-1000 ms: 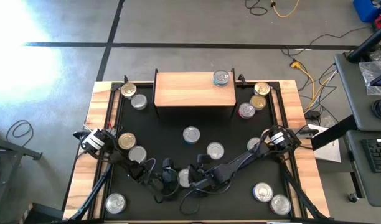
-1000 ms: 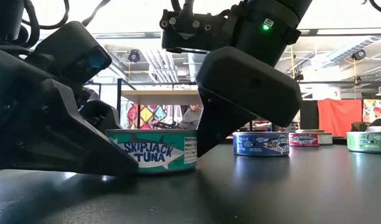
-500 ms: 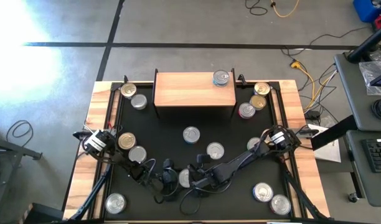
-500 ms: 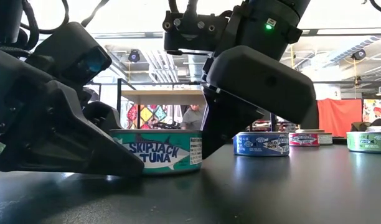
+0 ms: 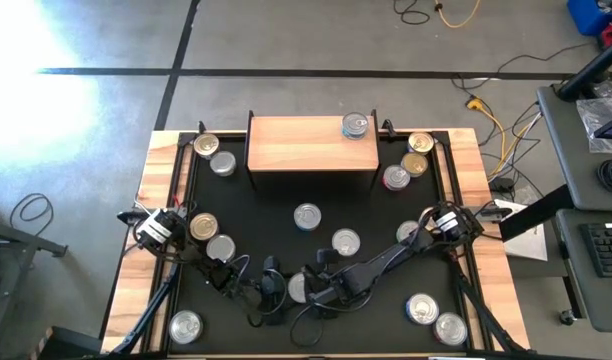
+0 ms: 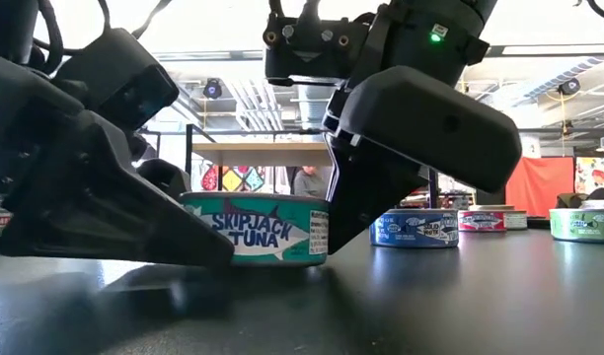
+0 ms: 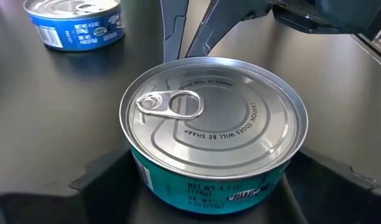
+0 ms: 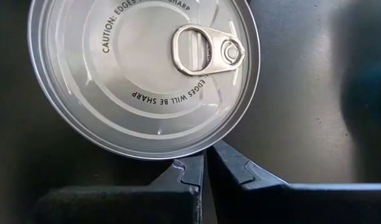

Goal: Stack canned seafood by type on shelf
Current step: Stack the light blue tuna can on top of the light blue tuna can on the shelf

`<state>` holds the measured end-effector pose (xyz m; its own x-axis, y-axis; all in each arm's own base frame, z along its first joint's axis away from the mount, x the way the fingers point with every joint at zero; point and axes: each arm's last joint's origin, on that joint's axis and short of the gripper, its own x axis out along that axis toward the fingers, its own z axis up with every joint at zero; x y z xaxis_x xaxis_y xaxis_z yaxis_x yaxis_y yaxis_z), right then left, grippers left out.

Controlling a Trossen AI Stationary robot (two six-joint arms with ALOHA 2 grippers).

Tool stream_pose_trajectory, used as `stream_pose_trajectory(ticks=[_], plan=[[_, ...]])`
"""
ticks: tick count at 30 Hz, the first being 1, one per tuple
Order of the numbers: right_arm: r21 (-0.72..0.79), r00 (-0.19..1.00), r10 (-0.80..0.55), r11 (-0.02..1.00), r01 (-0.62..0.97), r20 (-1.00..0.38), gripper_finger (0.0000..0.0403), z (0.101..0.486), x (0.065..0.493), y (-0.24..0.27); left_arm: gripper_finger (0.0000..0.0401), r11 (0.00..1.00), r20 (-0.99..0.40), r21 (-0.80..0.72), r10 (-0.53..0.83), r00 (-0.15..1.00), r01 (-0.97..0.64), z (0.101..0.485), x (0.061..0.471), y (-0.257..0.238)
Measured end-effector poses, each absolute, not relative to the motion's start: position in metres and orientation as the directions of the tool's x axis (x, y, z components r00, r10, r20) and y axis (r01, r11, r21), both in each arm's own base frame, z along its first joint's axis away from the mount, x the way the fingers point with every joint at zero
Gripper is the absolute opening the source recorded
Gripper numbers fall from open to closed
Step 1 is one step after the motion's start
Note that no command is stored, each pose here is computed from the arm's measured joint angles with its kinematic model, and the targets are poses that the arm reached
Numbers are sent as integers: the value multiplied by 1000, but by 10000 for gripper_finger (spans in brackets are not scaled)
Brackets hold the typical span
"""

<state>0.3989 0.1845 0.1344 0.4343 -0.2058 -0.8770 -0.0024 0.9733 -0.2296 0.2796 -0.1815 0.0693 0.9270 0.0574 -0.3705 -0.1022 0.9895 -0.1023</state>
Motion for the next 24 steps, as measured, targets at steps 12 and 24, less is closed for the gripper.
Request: stream_pose_trajectory(ticks=[12, 24], plan=[[-246, 398, -230, 969, 11, -888, 13, 139, 394, 182, 342, 985, -345, -105, 90, 934, -134, 75, 282, -179], [-378, 266, -402, 915, 141, -876, 13, 190, 354, 167, 341, 988, -371, 28, 152, 916, -153, 128, 288, -145]])
